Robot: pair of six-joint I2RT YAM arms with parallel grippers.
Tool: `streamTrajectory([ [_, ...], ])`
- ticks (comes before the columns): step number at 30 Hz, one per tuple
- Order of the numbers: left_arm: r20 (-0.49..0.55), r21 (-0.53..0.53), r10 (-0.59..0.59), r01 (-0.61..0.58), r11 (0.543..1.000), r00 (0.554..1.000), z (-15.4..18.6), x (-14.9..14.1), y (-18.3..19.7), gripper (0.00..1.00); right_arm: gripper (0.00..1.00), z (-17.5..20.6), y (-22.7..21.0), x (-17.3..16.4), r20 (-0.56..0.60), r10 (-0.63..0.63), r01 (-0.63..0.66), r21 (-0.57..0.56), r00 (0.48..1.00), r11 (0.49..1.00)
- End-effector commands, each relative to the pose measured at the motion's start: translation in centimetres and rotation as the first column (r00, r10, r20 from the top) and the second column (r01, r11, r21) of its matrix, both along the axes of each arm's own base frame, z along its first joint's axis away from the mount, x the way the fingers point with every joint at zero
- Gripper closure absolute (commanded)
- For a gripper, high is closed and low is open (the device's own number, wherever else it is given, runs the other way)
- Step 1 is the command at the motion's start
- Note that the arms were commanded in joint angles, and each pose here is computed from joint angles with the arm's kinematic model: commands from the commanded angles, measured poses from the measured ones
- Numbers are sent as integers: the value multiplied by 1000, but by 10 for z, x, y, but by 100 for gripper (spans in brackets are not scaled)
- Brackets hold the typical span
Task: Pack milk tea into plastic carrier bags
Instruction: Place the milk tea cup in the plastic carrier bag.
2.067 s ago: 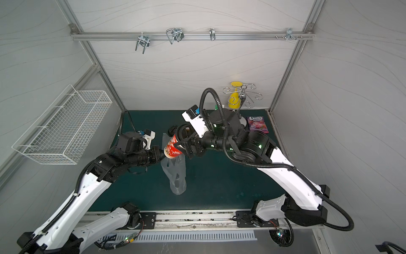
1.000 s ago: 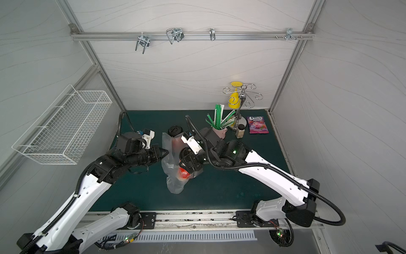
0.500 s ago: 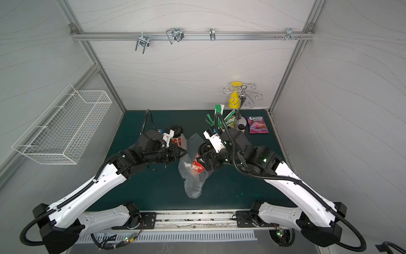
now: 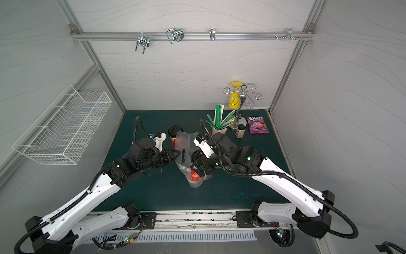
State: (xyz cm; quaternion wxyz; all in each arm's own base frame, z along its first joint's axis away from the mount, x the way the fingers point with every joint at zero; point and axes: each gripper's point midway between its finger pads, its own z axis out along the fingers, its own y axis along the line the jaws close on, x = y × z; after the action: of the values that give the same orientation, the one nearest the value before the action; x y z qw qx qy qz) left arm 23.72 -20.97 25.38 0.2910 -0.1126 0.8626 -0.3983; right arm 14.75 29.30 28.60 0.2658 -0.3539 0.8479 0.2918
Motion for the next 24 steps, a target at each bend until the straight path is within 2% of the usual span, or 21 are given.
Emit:
streamTrajectory([
  [1,22,-47,59,-58,997,998,8,8,12,100,19,-3,10,8,19,-11,11,-6,1000,1000],
  [18,-13,-7,75,-75,997,997,-3,8,28,100,19,-31,24,27,47,-19,26,-150,999,988],
  [24,-19,-1,90,-90,996,996,-6,7,36,100,19,-29,25,30,61,-19,29,-154,998,988],
])
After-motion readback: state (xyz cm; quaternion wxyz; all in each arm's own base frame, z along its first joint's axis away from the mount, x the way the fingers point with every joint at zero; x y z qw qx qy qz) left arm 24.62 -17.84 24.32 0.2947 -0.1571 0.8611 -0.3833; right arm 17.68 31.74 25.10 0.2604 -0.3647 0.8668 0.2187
